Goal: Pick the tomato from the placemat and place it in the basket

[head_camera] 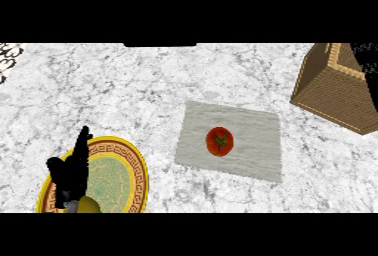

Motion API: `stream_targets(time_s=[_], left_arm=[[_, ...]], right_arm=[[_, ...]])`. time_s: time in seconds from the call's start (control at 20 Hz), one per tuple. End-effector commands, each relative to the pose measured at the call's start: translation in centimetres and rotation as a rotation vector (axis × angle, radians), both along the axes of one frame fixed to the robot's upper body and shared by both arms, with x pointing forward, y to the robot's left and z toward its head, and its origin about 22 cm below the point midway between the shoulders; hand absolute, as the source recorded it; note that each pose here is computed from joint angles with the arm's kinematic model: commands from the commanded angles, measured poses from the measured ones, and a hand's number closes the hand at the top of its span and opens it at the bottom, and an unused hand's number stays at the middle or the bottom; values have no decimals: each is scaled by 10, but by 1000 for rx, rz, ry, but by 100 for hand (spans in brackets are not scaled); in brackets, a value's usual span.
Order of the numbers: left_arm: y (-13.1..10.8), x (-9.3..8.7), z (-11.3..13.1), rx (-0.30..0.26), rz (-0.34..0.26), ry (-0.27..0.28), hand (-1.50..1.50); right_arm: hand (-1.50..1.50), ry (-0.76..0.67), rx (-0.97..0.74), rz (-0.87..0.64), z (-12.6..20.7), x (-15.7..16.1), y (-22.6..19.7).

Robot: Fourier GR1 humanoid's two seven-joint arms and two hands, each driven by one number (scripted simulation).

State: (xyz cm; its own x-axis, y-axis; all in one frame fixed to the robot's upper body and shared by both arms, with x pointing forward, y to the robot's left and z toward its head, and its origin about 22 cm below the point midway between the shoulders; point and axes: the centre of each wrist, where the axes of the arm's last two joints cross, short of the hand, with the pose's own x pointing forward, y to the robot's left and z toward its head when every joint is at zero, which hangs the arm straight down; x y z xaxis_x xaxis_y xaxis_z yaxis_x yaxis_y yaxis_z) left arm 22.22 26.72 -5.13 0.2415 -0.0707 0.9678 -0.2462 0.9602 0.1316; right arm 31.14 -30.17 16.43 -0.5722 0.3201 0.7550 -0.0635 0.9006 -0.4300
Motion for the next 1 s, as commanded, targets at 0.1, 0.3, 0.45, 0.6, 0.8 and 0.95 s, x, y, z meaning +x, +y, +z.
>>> stream_targets(time_s=[0.1, 0.3, 0.45, 0.6, 0.8, 0.95], left_arm=[[9, 18, 55, 134, -220, -173, 0], [-16, 41, 92, 172, -465, -324, 0], [-7, 51, 101, 177, -499, -340, 0], [-7, 53, 115, 162, -496, -327, 0], [5, 51, 104, 165, -493, -312, 0], [4, 53, 106, 152, -472, -299, 0]], right_arm=[[150, 115, 104, 137, -53, 2, 30], [150, -82, -74, 506, -33, 2, 91], [-150, -10, 147, 585, -103, -28, 160], [-150, -76, 65, 397, -141, -62, 201], [-150, -79, -78, 146, -131, -72, 209], [-150, -134, -192, -37, -123, -73, 185]])
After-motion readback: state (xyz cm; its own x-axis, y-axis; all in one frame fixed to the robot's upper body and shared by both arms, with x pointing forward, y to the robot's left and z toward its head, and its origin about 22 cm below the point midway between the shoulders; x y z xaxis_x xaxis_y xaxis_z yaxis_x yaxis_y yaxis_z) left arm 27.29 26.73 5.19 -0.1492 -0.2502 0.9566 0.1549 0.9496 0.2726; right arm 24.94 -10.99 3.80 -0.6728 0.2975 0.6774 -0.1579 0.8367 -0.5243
